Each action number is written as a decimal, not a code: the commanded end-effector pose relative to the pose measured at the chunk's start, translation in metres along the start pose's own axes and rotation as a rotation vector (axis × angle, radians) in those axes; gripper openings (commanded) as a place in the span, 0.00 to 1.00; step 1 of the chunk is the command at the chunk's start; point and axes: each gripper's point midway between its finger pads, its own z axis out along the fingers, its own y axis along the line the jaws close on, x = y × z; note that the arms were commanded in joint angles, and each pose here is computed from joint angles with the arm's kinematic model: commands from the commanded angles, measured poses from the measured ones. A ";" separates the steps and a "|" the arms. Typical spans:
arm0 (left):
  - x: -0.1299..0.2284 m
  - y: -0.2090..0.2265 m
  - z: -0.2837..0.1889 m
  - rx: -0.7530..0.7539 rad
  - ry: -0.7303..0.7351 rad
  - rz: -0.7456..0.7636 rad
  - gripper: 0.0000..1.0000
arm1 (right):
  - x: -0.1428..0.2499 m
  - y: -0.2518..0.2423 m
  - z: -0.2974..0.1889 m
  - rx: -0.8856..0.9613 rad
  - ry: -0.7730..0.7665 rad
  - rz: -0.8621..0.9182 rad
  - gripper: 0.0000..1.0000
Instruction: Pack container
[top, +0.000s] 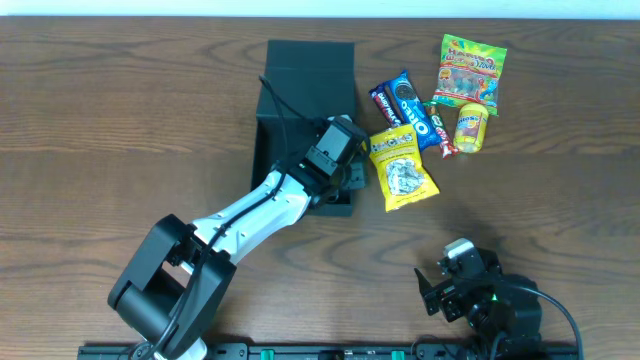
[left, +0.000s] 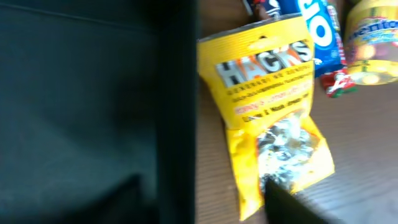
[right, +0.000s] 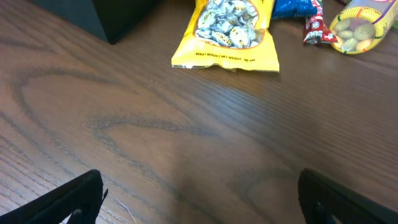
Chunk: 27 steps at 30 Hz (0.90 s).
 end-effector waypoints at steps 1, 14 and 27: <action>-0.005 -0.019 -0.007 0.065 0.007 0.041 0.71 | 0.000 -0.001 0.000 0.005 -0.003 -0.011 0.99; -0.048 0.005 -0.159 -0.168 -0.240 0.248 0.86 | 0.000 -0.001 0.000 0.005 -0.003 -0.011 0.99; -0.005 0.064 -0.214 -0.382 -0.118 0.284 0.91 | 0.000 -0.001 0.000 0.005 -0.003 -0.011 0.99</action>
